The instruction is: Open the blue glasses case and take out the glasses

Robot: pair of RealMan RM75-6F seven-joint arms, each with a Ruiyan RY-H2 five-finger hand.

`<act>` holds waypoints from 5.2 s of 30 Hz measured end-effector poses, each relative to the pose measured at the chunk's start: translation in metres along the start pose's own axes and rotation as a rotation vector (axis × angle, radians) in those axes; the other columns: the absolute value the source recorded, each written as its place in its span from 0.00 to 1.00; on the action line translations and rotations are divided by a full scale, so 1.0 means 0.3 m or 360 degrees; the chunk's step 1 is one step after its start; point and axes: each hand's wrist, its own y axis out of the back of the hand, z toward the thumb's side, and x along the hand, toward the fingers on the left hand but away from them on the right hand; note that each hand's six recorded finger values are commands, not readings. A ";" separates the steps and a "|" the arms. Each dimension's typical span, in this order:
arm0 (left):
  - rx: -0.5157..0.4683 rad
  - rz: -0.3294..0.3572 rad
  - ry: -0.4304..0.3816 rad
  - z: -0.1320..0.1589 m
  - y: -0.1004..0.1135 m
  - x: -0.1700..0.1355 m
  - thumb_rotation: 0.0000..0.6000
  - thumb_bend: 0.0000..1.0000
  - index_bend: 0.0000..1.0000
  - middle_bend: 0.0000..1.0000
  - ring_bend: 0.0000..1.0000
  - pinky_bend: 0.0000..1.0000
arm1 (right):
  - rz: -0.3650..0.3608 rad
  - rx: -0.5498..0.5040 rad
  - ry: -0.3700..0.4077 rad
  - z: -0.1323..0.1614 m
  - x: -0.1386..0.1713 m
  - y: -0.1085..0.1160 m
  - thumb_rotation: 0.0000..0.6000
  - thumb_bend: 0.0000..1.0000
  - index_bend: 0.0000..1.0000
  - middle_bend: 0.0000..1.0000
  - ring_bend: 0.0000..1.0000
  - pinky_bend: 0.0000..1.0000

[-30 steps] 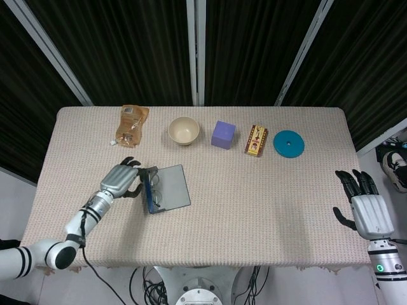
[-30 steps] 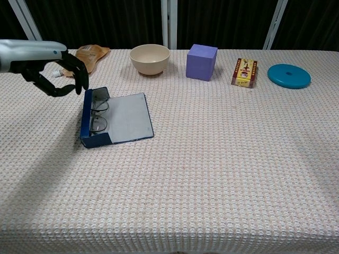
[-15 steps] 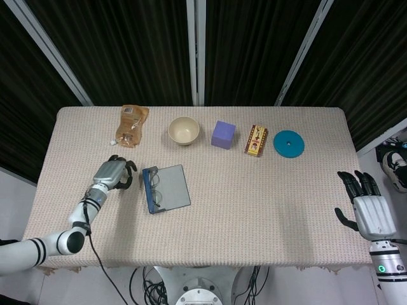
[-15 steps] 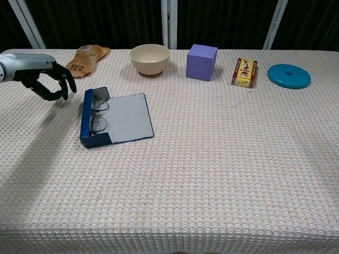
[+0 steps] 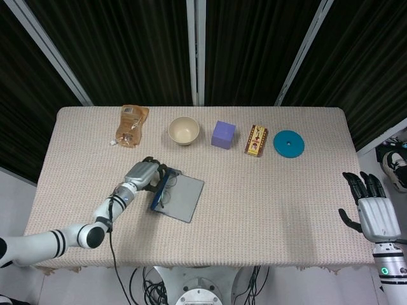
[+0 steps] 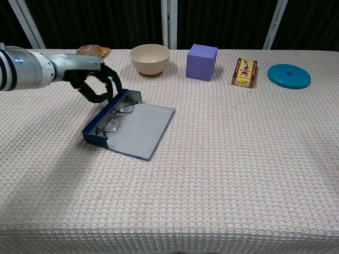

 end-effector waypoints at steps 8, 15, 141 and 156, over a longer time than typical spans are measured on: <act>0.0089 -0.0011 -0.0191 0.148 -0.011 -0.012 1.00 0.43 0.29 0.35 0.13 0.05 | -0.0004 -0.0002 0.0014 0.007 -0.009 0.002 1.00 0.24 0.04 0.13 0.00 0.01; 0.0269 0.0125 -0.0241 0.174 0.001 -0.081 1.00 0.32 0.19 0.23 0.07 0.04 | 0.0006 -0.0008 0.0052 0.027 -0.024 -0.007 1.00 0.24 0.04 0.13 0.00 0.01; 0.0428 0.0038 0.0053 0.052 0.012 0.102 1.00 0.44 0.45 0.12 0.00 0.00 | 0.0045 -0.0016 0.0009 0.003 -0.017 -0.021 1.00 0.24 0.04 0.13 0.00 0.01; 0.0377 0.0130 0.0028 0.064 0.032 0.100 1.00 0.51 0.54 0.17 0.00 0.00 | 0.0041 -0.0015 0.0005 -0.001 -0.015 -0.018 1.00 0.24 0.04 0.13 0.00 0.01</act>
